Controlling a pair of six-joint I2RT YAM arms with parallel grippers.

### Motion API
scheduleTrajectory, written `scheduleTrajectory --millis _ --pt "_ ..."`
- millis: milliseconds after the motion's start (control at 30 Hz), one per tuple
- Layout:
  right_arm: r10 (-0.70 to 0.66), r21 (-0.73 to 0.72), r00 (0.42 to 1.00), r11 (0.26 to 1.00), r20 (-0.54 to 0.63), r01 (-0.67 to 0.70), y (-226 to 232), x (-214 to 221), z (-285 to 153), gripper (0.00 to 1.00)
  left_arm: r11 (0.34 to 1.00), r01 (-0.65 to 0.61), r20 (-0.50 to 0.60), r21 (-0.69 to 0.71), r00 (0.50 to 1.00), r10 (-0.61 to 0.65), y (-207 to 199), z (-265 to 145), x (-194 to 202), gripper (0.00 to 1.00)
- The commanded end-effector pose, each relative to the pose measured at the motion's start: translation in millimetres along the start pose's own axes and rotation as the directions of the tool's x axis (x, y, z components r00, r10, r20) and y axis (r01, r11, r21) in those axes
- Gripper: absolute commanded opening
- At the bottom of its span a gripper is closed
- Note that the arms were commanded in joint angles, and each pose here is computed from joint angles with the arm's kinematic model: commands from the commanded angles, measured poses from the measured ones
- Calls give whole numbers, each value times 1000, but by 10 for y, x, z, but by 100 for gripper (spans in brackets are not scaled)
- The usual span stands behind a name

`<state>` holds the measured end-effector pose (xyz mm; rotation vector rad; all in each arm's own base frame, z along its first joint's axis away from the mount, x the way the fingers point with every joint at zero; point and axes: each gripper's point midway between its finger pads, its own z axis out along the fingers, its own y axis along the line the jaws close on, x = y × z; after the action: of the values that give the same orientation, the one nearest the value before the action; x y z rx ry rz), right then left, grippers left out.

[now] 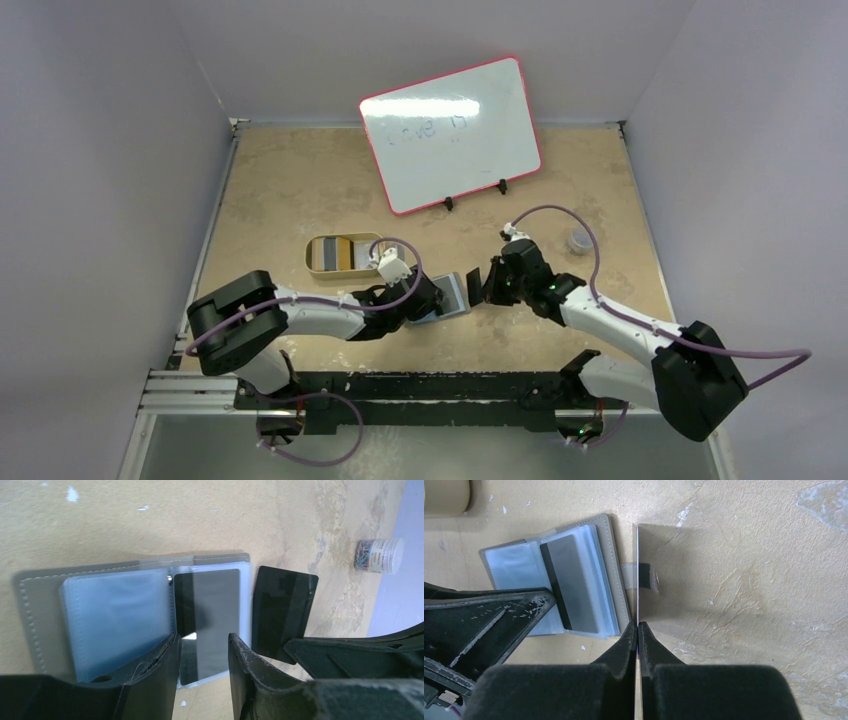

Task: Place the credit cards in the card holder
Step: Insert the credit card into the card holder.

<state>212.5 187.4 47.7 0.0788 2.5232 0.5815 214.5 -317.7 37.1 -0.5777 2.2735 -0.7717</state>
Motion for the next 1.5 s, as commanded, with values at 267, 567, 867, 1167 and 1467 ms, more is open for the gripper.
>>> scheduleTrajectory --millis 267,567,867,1167,1467 --pt "16 -33 1000 999 -14 -17 18 109 -6 0 986 -90 -23 140 995 94 -668 91 19 39" --pt "35 6 999 999 26 -35 61 -85 -232 0 990 -128 -57 67 990 131 -580 15 -26 38" --pt "20 -108 995 994 102 -9 396 -392 -399 0 974 -189 -17 -127 982 189 -84 -281 -551 38" --pt "32 -323 996 946 84 -3 786 -374 -317 0 968 -148 -40 -202 989 143 433 -454 -702 32" --pt "39 -368 998 929 41 -21 848 -277 -123 0 983 -123 -109 -136 988 108 485 -343 -491 30"
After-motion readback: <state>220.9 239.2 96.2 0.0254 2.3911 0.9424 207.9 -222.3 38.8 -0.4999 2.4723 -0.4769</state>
